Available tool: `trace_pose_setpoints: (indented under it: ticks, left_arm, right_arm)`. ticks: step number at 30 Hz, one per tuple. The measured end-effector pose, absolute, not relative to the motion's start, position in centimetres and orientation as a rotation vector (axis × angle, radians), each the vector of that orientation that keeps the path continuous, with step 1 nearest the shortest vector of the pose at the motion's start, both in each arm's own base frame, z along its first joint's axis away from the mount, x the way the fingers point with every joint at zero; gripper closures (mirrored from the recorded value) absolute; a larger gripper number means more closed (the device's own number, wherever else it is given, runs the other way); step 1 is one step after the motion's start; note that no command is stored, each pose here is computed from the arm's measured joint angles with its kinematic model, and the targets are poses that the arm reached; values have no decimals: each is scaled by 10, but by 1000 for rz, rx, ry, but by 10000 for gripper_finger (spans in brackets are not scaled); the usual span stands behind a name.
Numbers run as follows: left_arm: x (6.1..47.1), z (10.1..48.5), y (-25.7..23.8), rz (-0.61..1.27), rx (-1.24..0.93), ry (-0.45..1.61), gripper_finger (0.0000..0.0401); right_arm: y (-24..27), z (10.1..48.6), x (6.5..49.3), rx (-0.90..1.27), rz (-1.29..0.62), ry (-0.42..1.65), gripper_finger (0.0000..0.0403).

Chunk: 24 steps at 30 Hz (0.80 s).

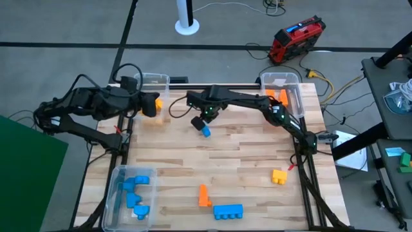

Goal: Sort blocks
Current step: Put the top right blue game piece into the bottom left transparent bin

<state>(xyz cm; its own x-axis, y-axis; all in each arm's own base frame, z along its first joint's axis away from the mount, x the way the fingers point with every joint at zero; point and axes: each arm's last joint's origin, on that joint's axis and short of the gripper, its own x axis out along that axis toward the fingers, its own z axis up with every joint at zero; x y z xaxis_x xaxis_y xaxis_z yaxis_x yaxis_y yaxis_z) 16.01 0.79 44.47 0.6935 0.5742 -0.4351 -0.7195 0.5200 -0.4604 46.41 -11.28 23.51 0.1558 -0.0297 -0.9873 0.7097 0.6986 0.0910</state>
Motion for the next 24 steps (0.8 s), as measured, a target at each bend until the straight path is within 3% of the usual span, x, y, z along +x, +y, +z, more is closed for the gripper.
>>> trace_pose_setpoints:
  ticks: [6, 24]
  left_arm:
    - [168, 441, 6, 773, -597, 287, 399]
    - [172, 443, -52, 585, -644, 221, 399]
  right_arm:
    - [-114, 244, 461, 503, -479, 1335, 390]
    - [-109, 243, 470, 571, -515, 1251, 390]
